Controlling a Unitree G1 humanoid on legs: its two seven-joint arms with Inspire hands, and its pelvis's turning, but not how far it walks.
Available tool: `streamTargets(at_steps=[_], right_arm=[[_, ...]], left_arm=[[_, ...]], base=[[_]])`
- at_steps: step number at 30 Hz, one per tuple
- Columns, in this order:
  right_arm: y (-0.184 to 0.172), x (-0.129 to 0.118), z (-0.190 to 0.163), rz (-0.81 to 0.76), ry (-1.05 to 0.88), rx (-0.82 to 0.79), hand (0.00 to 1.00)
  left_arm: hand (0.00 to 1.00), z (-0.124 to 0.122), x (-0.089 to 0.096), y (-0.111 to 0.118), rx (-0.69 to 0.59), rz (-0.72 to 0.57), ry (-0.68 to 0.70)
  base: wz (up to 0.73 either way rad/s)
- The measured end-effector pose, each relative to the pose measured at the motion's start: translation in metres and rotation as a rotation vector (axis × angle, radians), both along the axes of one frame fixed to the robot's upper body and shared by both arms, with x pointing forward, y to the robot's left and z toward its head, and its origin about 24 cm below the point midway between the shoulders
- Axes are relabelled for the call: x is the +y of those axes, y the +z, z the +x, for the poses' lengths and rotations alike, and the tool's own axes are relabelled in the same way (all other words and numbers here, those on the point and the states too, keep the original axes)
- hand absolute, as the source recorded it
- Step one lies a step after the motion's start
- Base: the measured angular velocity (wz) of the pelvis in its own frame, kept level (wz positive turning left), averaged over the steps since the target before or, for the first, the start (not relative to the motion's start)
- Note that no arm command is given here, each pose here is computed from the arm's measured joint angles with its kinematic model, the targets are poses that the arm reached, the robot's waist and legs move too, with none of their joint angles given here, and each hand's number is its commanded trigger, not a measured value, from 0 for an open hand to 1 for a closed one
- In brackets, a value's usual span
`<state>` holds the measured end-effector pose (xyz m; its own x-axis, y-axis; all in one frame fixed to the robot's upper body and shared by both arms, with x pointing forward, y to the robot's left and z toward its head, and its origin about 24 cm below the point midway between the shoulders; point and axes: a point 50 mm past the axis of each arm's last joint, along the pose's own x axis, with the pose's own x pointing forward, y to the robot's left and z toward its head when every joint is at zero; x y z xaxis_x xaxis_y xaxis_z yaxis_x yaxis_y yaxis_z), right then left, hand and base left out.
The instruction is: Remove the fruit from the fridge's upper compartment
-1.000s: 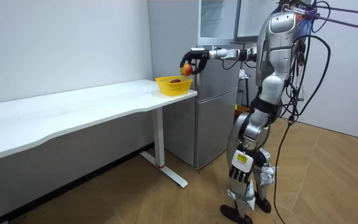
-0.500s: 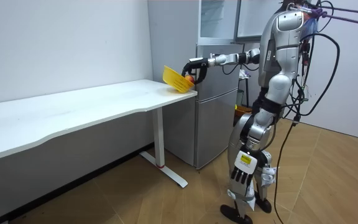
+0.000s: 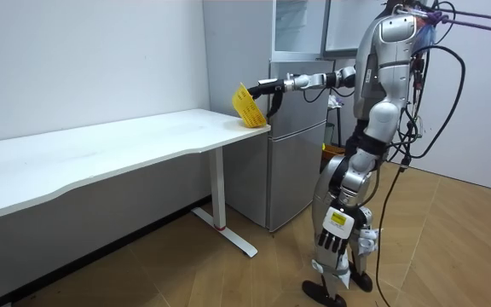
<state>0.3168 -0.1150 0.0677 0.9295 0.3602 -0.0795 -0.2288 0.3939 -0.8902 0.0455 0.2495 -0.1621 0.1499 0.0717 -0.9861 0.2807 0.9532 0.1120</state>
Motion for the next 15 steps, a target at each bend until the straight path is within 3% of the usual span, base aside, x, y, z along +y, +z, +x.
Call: streamTargets(at_steps=[15], right_arm=[[0.011, 0.003, -0.001, 0.014, 0.019, -0.044, 0.0]], left_arm=[[0.0, 0.001, 0.001, 0.0, -0.006, 0.009, 0.002]], base=[[0.0]])
